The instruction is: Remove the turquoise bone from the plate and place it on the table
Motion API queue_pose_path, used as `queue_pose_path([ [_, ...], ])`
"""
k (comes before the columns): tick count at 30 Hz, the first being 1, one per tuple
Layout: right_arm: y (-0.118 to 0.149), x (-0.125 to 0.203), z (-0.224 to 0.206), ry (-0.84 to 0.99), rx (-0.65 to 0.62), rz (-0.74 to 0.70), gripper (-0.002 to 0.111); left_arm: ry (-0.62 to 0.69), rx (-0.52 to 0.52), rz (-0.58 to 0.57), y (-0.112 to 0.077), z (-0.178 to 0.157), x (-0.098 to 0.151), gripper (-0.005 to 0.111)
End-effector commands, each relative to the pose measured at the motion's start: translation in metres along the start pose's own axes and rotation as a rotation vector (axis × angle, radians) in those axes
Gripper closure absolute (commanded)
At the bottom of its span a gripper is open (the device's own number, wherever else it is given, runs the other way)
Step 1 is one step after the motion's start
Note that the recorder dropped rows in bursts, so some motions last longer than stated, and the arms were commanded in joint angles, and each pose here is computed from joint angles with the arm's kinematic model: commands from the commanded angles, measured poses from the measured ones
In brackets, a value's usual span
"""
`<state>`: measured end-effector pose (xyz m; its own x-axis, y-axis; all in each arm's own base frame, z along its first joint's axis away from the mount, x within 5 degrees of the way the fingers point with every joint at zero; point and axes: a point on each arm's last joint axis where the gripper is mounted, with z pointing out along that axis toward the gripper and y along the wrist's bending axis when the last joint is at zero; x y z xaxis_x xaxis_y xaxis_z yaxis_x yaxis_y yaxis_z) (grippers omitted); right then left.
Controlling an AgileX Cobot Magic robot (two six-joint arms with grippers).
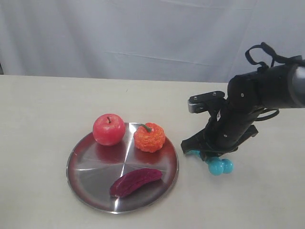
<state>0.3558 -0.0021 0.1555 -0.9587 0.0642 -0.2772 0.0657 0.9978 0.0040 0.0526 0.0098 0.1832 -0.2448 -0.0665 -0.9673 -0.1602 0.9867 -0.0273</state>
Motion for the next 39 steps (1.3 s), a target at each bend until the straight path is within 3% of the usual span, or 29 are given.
queue_pose_path([
  [1,0.006,-0.001,0.003,-0.014,0.001,-0.025,0.083,-0.001,0.007,0.001,0.0,0.0,0.001,0.107],
  [4,0.006,-0.001,0.003,-0.014,0.001,-0.029,0.077,-0.001,0.007,0.001,0.0,0.0,0.001,0.107],
  [7,0.006,-0.001,0.003,-0.016,0.002,-0.033,0.057,-0.001,0.007,0.001,0.0,0.0,0.001,0.107],
  [11,0.006,-0.001,0.003,-0.016,0.002,-0.048,0.048,-0.001,0.007,0.001,0.0,0.0,0.001,0.107],
  [19,0.006,-0.004,-0.004,-0.048,0.0,-0.047,0.048,-0.001,0.007,0.001,0.0,0.0,0.001,0.107],
  [27,0.006,-0.01,-0.085,-0.276,-0.022,-0.032,0.048,-0.001,0.007,0.001,0.0,0.0,0.001,0.107],
  [30,0.006,-0.005,-0.127,-0.392,-0.039,-0.021,0.063,-0.001,0.007,0.001,0.0,0.0,0.001,0.107],
  [35,0.006,0.006,-0.174,-0.523,-0.086,0.015,0.105,-0.001,0.007,0.001,0.0,0.0,0.001,0.107],
  [39,0.006,0.019,-0.201,-0.571,-0.115,0.033,0.109,-0.001,0.007,0.001,0.0,0.0,0.001,0.107],
])
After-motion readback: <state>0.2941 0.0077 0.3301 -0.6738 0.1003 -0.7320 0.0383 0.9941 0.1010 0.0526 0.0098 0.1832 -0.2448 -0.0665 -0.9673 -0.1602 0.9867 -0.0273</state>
